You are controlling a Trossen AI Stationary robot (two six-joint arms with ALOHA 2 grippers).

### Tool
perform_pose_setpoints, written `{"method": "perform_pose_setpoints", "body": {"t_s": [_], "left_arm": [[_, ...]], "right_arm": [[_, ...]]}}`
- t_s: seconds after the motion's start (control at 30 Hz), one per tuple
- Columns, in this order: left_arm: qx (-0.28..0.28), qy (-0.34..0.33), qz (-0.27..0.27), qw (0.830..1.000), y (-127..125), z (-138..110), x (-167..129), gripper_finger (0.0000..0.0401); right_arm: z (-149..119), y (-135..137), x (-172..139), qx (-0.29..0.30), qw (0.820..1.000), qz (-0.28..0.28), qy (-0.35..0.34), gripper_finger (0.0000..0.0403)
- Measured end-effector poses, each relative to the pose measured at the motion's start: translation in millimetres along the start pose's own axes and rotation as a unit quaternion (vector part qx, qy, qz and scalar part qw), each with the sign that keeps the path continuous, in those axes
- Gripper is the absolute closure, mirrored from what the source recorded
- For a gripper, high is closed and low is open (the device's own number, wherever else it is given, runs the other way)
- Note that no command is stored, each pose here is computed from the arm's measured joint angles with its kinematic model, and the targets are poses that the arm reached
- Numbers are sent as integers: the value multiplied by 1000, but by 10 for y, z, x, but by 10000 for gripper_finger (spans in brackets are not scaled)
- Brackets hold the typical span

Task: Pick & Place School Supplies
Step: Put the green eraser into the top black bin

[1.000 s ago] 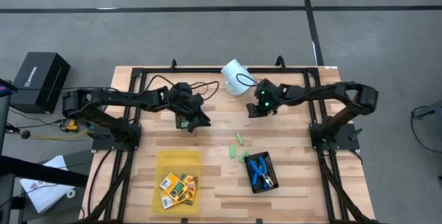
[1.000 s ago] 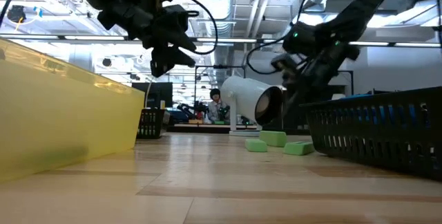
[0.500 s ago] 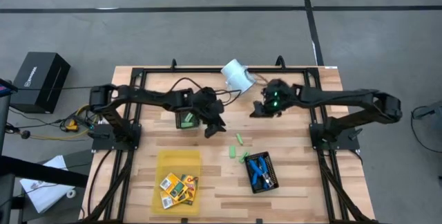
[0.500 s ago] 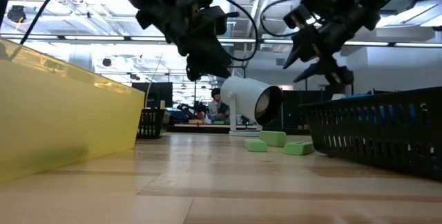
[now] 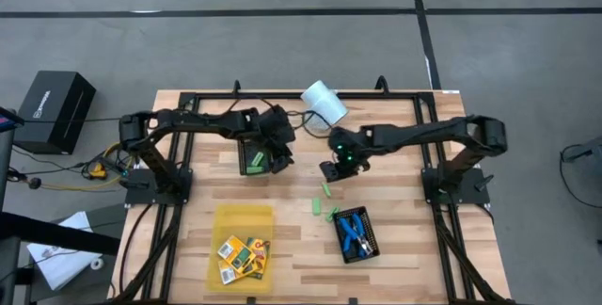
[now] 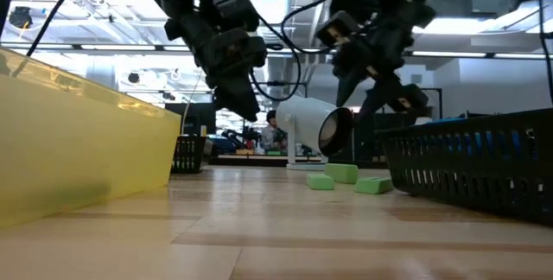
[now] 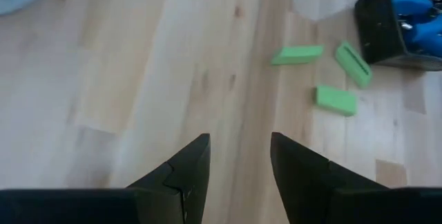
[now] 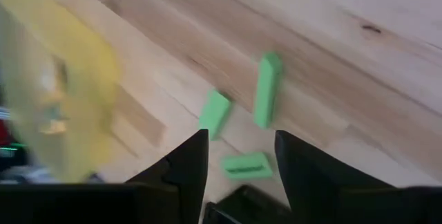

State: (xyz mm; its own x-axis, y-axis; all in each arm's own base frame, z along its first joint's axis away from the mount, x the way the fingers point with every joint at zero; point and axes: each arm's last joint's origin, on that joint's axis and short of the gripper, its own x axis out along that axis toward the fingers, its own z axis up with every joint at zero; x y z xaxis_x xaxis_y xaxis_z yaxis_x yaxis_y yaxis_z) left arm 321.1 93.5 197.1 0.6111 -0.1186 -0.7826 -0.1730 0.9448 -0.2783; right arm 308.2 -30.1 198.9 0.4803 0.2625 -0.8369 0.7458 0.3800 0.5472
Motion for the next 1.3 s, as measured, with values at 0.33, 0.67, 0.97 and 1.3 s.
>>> {"method": "perform_pose_setpoints", "body": {"t_s": [0.33, 0.67, 0.97, 1.3], "left_arm": [[18, -36, 56, 998, 277, 19, -567, 254], [3, -80, 111, 991, 486, -69, -1201, 254], [5, -87, 120, 989, 510, -92, -1296, 254], [7, -87, 119, 989, 503, -91, -1292, 254]], "right_arm": [[145, 442, 284, -45, 992, -112, 27, 230], [127, 508, 625, -35, 988, -141, 52, 223], [187, 476, 551, -23, 988, -147, 46, 223], [219, 414, 526, -37, 983, -172, 42, 222]]}}
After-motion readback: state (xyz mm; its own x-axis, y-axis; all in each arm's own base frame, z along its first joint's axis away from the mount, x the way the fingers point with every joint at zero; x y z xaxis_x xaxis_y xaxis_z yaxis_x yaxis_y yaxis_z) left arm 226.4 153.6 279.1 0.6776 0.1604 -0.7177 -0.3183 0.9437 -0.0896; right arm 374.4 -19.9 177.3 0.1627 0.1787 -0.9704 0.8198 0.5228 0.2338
